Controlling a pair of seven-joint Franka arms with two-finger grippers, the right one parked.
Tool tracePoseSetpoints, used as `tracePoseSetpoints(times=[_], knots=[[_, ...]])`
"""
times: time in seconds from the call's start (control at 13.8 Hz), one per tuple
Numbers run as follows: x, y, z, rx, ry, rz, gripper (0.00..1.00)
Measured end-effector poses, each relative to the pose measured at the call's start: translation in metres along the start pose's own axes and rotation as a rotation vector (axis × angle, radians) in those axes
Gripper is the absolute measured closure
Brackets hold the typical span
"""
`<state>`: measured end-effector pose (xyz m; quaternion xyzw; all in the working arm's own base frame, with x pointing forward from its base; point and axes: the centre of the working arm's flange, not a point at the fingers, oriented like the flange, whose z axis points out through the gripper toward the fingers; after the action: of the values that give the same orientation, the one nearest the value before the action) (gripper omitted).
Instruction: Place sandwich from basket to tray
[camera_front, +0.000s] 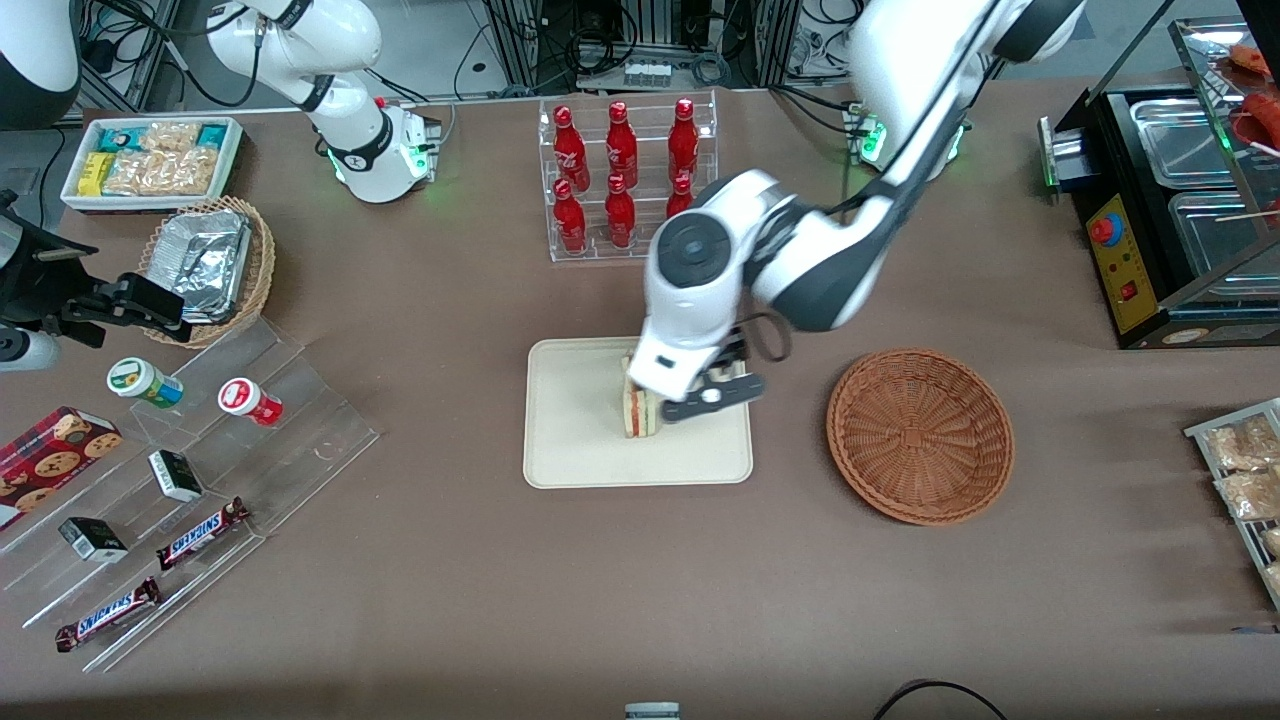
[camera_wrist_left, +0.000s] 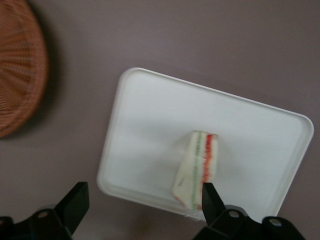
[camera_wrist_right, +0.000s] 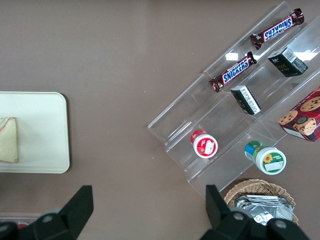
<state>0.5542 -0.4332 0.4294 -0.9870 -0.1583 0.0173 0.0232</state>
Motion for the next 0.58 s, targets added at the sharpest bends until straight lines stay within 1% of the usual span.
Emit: tracePoseSetpoints(times=[0.15, 0.29, 0.36, 0.58], knots=[[0.022, -0.042, -0.037, 0.038, -0.006, -0.062, 0.00], [0.049, -0.091, -0.064, 0.067, -0.025, -0.091, 0.00], [0.063, -0.116, -0.074, 0.075, -0.035, -0.090, 0.00], [0.096, -0.189, -0.096, 0.071, -0.075, -0.058, 0.00]])
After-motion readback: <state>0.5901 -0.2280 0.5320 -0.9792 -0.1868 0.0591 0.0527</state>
